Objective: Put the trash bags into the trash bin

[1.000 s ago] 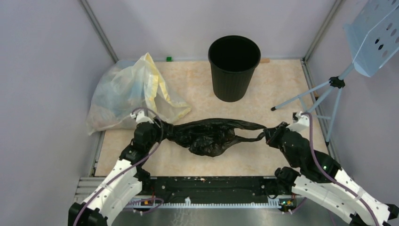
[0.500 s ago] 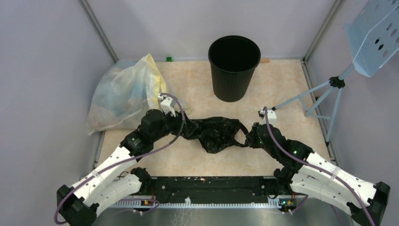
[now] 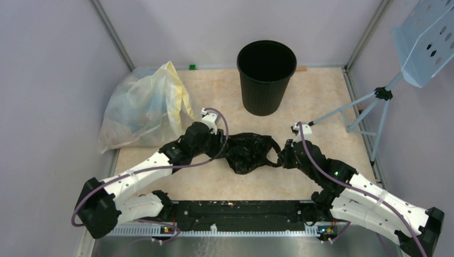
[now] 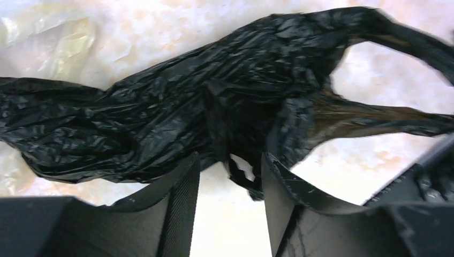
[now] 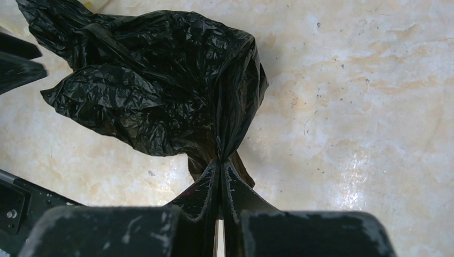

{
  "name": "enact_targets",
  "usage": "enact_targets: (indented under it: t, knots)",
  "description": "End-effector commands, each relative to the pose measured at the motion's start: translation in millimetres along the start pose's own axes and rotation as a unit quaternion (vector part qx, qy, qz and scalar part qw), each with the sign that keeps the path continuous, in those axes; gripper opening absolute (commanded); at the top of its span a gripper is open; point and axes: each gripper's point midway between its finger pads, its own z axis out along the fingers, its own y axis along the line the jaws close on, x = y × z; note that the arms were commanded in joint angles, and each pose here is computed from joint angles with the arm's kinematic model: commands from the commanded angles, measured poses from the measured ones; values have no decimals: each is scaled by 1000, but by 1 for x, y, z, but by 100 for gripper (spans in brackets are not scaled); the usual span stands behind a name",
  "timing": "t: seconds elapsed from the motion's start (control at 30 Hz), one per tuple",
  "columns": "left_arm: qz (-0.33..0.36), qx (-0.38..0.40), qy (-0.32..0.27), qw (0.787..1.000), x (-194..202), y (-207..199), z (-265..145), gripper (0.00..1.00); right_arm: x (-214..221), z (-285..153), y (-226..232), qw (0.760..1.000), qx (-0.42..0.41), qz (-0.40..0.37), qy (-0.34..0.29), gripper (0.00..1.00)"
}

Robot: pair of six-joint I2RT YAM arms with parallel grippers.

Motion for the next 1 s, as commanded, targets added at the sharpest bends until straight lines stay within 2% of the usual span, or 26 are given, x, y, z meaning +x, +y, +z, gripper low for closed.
enact_targets:
  t: [0.0,0.13,0.23,0.37,0.53,0.63,0.7,0.8,0.97]
  knots:
    - [-21,-48,-35,998,-26,9,16,50,-23,-9,10,999,-20,6,-33,0]
    - [-11,-50,-30,998,-28,9,27,52,-25,-12,9,999,-20,8,-39,0]
    - [-9,-30,-34,999,-30,2,35,60,-24,-12,8,999,-19,9,-37,0]
    - [-14,-60,-16,998,-21,13,53,59,-21,-12,7,999,-17,12,-33,0]
    - [-29,-110,10,994,-6,35,74,45,-25,-14,-5,998,18,38,-45,0]
    - [-50,-131,5,990,-13,48,71,18,-35,-23,-30,991,84,74,-74,0]
    - [-69,-156,-15,985,-24,61,60,5,-40,-33,-50,981,131,101,-97,0]
    - [-102,-200,-54,973,-43,86,27,0,-47,-57,-81,959,194,155,-138,0]
    - [-174,-232,-132,948,-61,121,-40,0,-59,-90,-109,927,212,225,-212,0]
